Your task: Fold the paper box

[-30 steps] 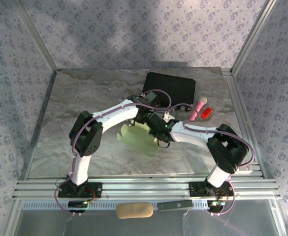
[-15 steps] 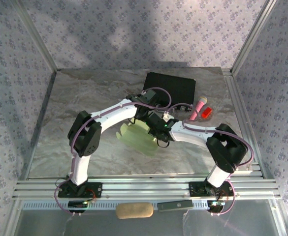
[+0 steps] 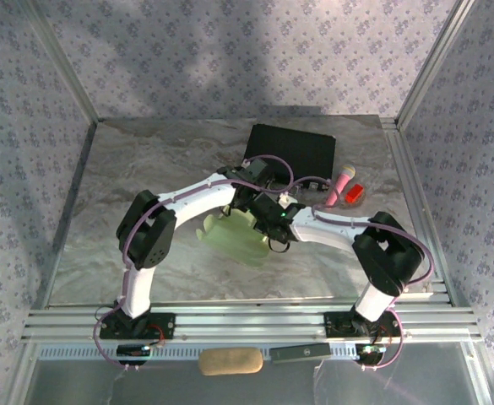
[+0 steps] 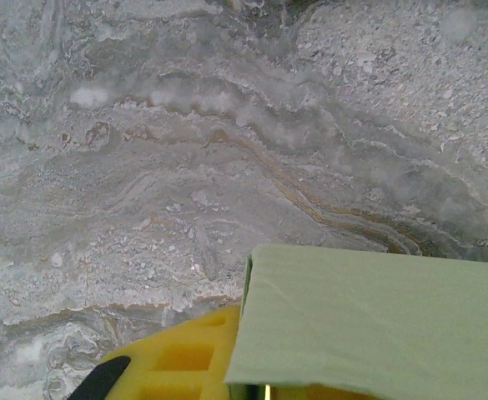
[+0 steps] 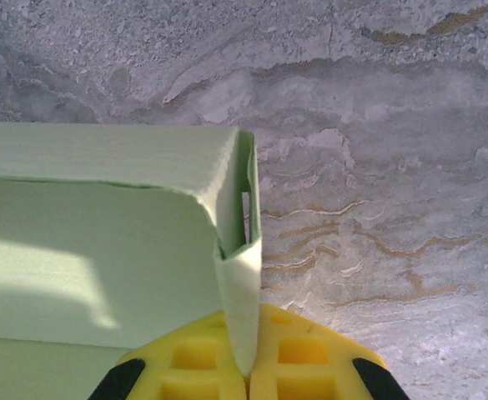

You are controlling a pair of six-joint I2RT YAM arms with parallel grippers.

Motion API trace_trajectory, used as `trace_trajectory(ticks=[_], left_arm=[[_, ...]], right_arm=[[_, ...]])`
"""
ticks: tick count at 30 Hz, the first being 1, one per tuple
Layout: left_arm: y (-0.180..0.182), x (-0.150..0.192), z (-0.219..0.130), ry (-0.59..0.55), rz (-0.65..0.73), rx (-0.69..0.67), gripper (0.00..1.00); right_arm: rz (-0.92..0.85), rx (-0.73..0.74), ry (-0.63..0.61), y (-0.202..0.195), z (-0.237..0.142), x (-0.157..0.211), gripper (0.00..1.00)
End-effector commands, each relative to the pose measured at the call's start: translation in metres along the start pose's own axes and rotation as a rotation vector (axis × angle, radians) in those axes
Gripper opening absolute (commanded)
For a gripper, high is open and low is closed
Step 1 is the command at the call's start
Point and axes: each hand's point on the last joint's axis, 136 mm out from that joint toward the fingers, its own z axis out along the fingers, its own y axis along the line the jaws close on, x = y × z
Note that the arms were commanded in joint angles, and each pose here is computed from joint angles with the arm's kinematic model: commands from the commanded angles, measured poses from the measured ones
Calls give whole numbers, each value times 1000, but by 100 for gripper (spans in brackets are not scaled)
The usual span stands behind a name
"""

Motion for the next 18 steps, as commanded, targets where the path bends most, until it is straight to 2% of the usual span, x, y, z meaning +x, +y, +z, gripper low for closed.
trace_trajectory(ticks=[1,3,6,11,15,16,18], left_arm=[[15,0,-6,-18,7,-76,16],[17,1,-6,-22,5,-93,13],[18,3,-6,-24,-2,-112,0],[19,4,-11,-48,-6,-173,0],[15,5,-15,-62,-25,-164,0],[16,5,-17,-64,-33,-162,3],[17,4,-24,-74,-55,-135,30]], right_arm=[[0,77,8,-16,5,2,0],[0,76,9,-15,6,2,0],[0,79,10,-15,7,2,0],[4,83,9,-16,8,2,0],[4,86,9,-17,8,3,0],[5,87,8,-18,8,3,0],[7,90,6,-19,8,4,0]])
